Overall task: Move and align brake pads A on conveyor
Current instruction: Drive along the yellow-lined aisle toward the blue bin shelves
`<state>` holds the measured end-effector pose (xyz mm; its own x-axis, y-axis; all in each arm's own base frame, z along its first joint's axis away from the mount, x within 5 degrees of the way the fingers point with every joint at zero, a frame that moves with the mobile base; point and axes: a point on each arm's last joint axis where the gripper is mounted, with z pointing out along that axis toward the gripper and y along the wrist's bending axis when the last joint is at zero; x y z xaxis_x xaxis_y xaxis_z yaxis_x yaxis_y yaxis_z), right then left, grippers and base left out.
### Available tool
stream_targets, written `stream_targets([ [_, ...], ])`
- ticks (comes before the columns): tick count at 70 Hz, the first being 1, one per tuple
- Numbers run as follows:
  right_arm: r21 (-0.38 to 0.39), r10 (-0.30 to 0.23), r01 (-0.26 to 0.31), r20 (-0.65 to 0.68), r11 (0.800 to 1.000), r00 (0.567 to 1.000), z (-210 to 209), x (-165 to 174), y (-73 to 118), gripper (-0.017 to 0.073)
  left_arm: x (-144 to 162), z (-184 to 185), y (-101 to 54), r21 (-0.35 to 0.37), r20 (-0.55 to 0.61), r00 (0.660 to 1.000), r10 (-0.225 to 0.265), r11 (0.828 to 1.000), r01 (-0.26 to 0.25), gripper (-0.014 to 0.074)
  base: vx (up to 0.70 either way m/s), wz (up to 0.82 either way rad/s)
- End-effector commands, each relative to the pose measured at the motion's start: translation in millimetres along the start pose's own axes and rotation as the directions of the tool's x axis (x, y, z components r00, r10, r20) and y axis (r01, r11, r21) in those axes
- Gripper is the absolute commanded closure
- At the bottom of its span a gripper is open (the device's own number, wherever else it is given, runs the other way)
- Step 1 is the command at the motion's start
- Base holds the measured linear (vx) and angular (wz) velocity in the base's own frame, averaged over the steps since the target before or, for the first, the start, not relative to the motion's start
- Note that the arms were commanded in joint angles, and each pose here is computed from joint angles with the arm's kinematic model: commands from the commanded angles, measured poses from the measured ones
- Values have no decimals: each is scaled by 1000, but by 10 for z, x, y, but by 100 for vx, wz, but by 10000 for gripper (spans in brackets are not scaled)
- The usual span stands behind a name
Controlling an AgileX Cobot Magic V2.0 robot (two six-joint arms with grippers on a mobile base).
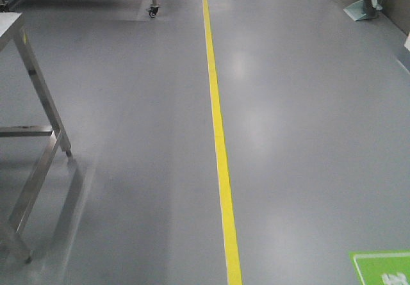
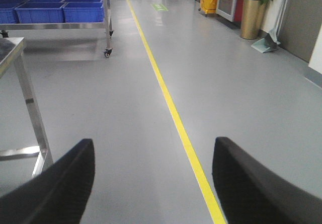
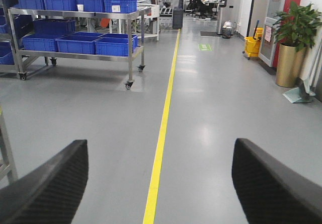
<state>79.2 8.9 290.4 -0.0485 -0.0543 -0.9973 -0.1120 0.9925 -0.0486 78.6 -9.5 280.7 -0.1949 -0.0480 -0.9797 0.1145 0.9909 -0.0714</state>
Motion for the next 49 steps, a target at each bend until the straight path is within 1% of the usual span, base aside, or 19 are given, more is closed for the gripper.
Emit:
stream_targets([
  [1,20,-12,10,90,1000,996,-8,-154,-20,0,-126,-9,-23,21,78,997,0,1000,-2,123,74,5],
  [49,20,-12,10,89,1000,996,-8,-154,-20,0,-126,-9,-23,21,78,997,0,1000,-2,123,69,-1],
])
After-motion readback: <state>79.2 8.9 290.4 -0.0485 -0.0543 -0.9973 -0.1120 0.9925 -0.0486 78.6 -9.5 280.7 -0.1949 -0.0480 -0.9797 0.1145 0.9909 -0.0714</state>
